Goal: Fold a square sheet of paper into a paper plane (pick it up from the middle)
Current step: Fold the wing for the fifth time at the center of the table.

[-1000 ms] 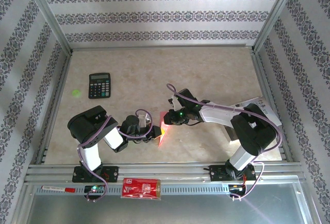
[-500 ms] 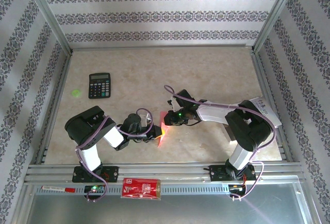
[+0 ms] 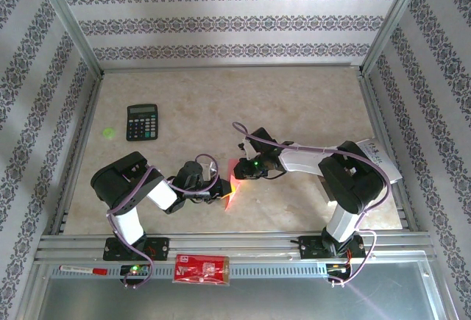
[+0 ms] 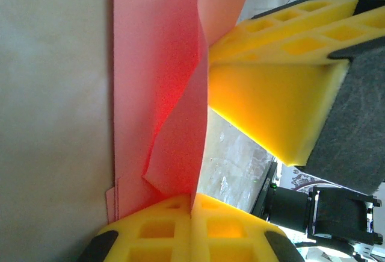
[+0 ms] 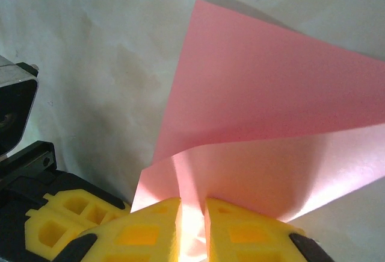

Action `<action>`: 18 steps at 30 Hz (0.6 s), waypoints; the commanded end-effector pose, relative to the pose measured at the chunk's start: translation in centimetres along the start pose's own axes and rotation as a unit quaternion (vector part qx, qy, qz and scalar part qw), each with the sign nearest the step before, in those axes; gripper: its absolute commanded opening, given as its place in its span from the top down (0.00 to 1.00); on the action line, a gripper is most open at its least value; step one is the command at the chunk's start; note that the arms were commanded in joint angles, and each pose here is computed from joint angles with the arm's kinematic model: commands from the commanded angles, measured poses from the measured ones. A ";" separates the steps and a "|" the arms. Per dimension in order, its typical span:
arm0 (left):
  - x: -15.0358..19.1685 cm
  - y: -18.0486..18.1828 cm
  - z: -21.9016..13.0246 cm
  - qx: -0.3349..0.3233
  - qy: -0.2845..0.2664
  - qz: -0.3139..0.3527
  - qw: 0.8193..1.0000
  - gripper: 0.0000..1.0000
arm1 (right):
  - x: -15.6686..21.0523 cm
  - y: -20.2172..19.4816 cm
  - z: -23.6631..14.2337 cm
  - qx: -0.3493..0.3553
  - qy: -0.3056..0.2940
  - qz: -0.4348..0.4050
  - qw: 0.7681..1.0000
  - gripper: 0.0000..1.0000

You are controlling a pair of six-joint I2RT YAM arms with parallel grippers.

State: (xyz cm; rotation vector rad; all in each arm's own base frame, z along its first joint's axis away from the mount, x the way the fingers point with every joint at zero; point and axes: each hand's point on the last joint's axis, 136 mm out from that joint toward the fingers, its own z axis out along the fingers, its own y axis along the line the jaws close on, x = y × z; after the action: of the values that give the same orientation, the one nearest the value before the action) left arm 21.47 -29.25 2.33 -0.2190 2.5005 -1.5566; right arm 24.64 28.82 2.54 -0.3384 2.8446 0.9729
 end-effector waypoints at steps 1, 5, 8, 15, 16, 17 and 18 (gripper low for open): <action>1.3 5.2 -0.6 -0.087 0.009 -0.027 0.996 1.00 | -0.8 -0.6 0.1 0.012 -0.004 -0.008 1.000 0.82; 1.3 5.2 -0.6 -0.087 0.008 -0.027 0.996 1.00 | -1.3 -0.5 0.2 0.010 -0.004 -0.010 1.000 0.82; 1.3 5.4 -0.7 -0.089 0.008 -0.029 0.996 1.00 | -1.4 -0.5 0.4 0.010 -0.004 -0.011 1.000 0.82; 1.3 5.7 -0.8 -0.098 0.005 -0.035 0.995 1.00 | -1.5 -0.8 0.9 0.011 0.002 -0.011 1.000 0.82; 1.3 5.7 -0.8 -0.098 0.004 -0.035 0.995 1.00 | -1.6 -0.8 1.0 0.011 0.002 -0.012 1.000 0.82; 1.4 5.8 -0.9 -0.100 0.004 -0.037 0.994 1.00 | -1.6 -0.8 1.1 0.012 0.003 -0.012 1.000 0.82; 1.4 5.8 -0.9 -0.102 0.005 -0.038 0.994 1.00 | -1.6 -0.9 1.1 0.012 0.004 -0.012 1.000 0.82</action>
State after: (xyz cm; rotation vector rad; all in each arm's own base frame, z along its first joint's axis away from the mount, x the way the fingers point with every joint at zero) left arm 21.51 -29.21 2.28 -0.2234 2.5004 -1.5527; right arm 25.67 29.29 1.78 -0.3534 2.8541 0.9601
